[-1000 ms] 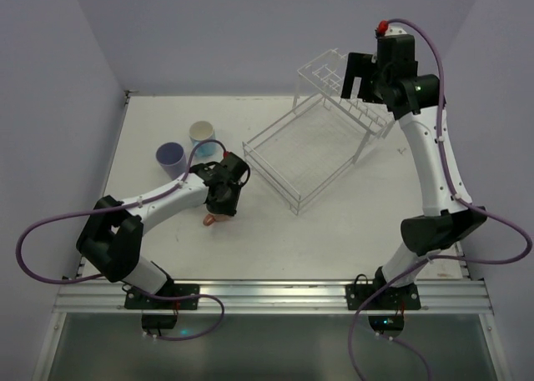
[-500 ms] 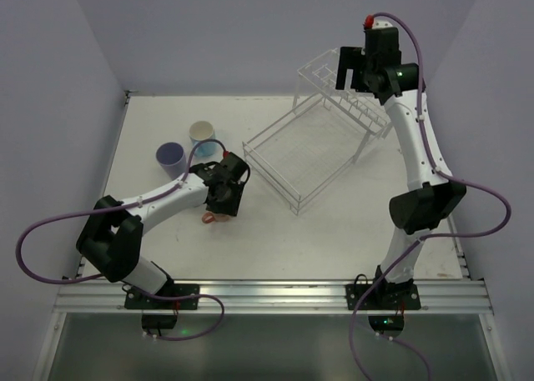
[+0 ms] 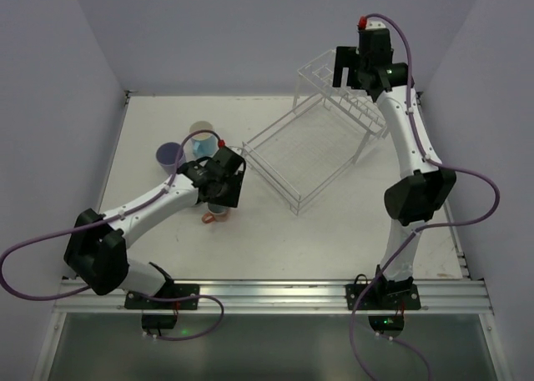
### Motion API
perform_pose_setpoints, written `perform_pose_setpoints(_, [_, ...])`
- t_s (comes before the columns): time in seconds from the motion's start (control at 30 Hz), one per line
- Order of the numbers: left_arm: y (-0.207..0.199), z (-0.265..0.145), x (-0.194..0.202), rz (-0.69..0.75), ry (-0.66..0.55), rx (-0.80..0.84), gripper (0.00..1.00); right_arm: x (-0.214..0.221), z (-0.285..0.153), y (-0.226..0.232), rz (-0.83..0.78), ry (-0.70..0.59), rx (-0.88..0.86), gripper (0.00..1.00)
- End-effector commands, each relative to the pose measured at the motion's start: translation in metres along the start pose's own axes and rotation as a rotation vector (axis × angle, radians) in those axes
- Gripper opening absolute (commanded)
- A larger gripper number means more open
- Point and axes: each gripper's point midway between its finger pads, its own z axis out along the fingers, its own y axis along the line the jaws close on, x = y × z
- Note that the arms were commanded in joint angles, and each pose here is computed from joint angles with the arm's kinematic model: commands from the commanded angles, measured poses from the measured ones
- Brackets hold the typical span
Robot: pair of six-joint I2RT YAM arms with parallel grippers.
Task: Unload the cups from the dish rack
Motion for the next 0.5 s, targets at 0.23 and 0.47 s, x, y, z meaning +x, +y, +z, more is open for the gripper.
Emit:
perform_pose_setpoints(0.23, [-0.002, -0.041, -0.044, -0.024, -0.195, 0.034, 0.56, -0.03, 0.013, -0.007, 0.027, -0.114, 0.045, 0.93])
perform_pose_setpoints(0.47, [-0.002, -0.053, -0.051, -0.026, -0.225, 0.045, 0.56, -0.026, 0.026, -0.003, 0.042, -0.104, 0.036, 0.86])
